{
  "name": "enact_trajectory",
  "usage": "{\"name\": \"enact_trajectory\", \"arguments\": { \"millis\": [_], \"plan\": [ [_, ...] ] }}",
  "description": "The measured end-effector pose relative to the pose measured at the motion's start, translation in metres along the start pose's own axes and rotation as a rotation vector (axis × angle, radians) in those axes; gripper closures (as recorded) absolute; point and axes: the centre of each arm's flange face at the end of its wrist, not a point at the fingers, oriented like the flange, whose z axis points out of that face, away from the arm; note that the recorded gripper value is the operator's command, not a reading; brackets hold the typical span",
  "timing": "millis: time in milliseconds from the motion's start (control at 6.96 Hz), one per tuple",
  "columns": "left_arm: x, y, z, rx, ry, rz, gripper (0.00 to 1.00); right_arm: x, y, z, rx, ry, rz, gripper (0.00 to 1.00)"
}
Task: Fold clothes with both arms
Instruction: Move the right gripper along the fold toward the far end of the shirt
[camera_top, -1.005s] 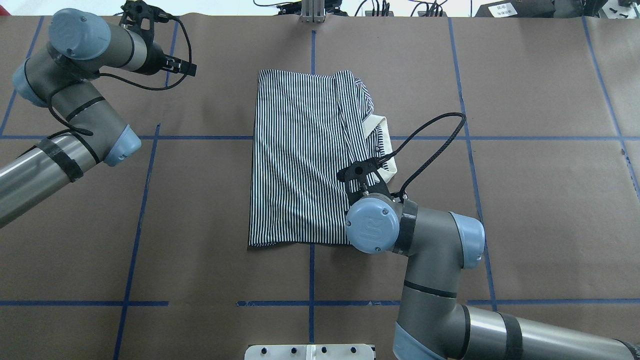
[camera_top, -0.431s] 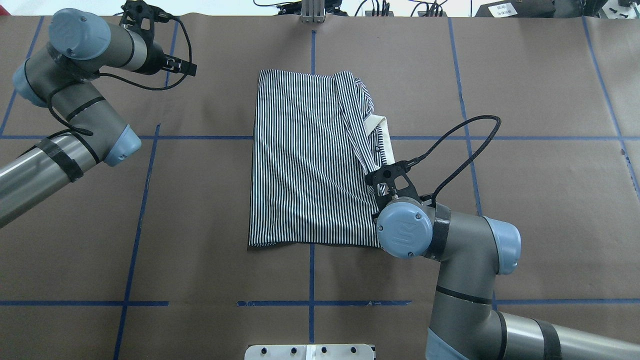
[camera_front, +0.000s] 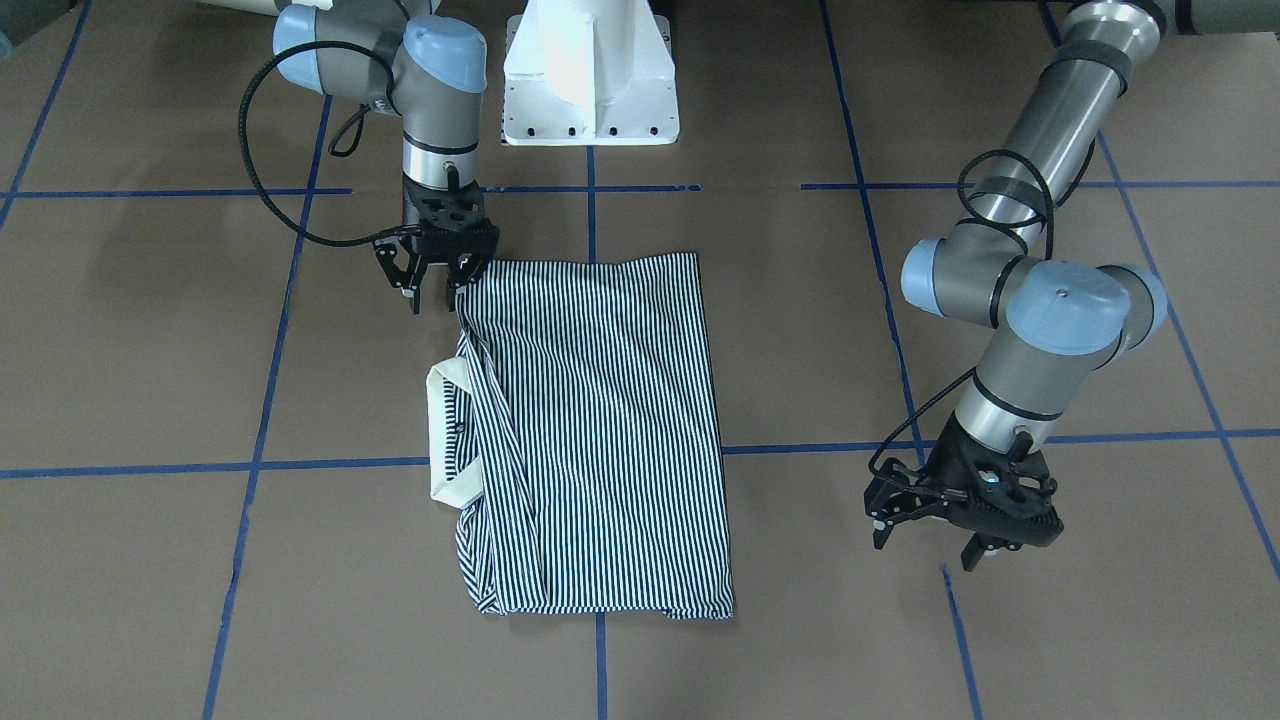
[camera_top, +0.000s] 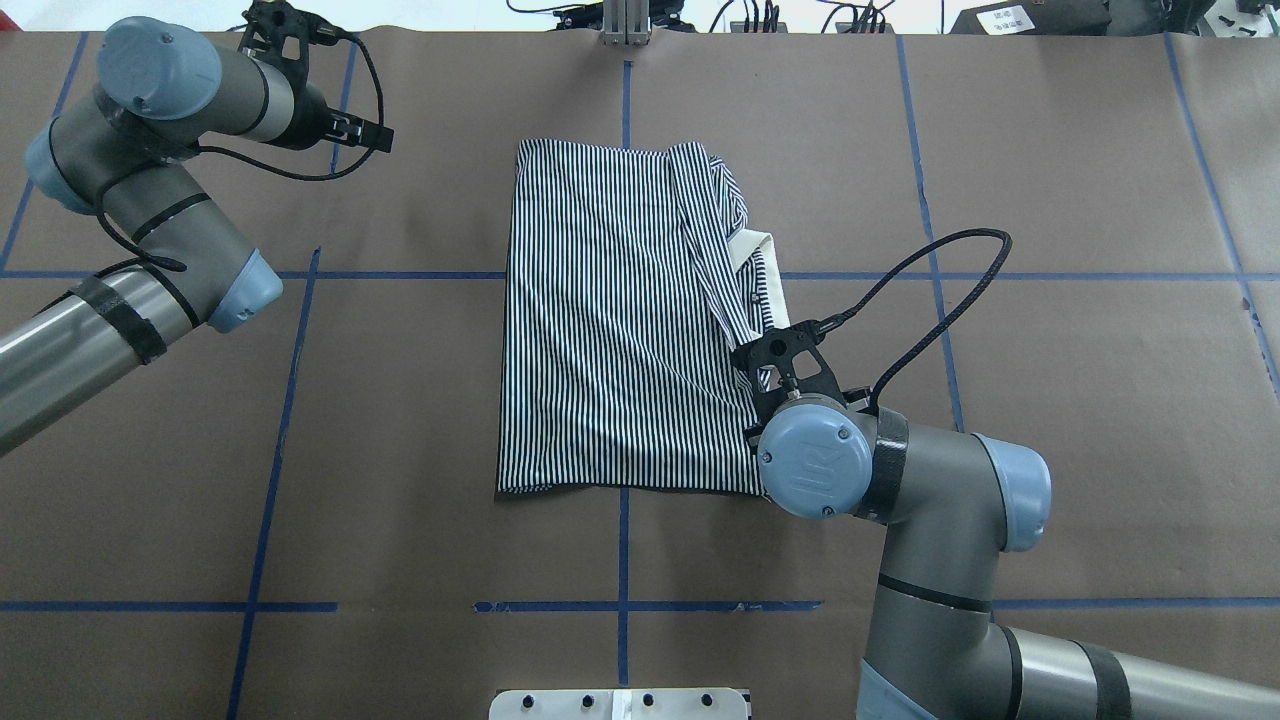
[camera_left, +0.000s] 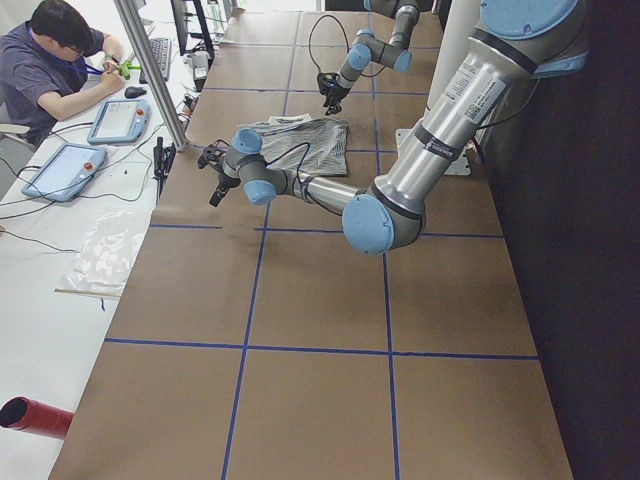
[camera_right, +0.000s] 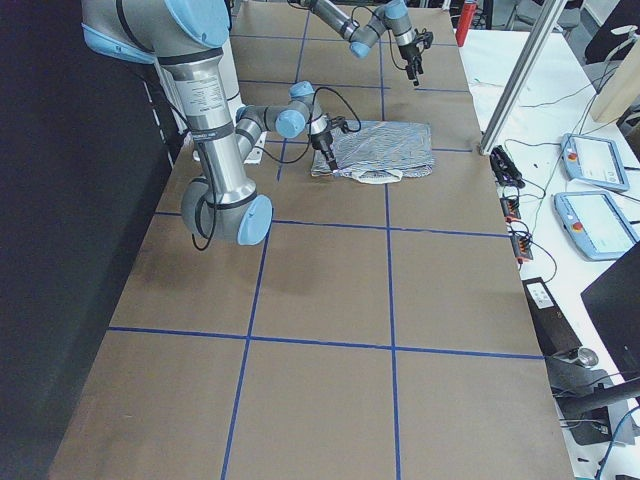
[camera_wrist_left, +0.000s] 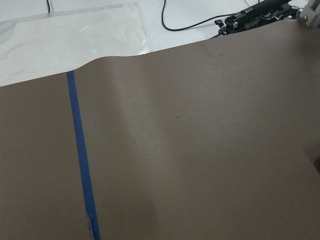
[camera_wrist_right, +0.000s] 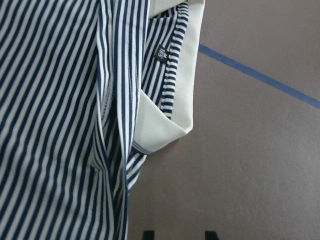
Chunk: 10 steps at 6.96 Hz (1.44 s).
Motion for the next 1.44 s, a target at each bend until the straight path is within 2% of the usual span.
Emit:
{"name": "enact_trajectory", "arguments": {
  "millis": [144, 287, 431, 718, 1436],
  "plan": [
    [0.000, 0.000, 0.000, 0.000, 0.001, 0.000, 0.00, -0.014, -0.023, -0.004, 0.013, -0.009, 0.020, 0.51],
    [0.001, 0.000, -0.001, -0.002, 0.007, 0.000, 0.00, -0.031, -0.049, -0.003, 0.017, -0.009, 0.040, 0.42],
    [0.004, 0.000, -0.003, -0.009, 0.021, 0.002, 0.00, -0.045, -0.072, 0.001, 0.018, 0.001, 0.057, 0.26],
    [0.008, 0.000, -0.005, -0.018, 0.041, 0.004, 0.00, -0.059, -0.091, 0.013, 0.008, 0.026, 0.066, 0.36],
    [0.007, 0.000, -0.006, -0.020, 0.043, 0.003, 0.00, -0.045, -0.101, 0.043, -0.019, 0.087, 0.047, 0.37]
  ]
}}
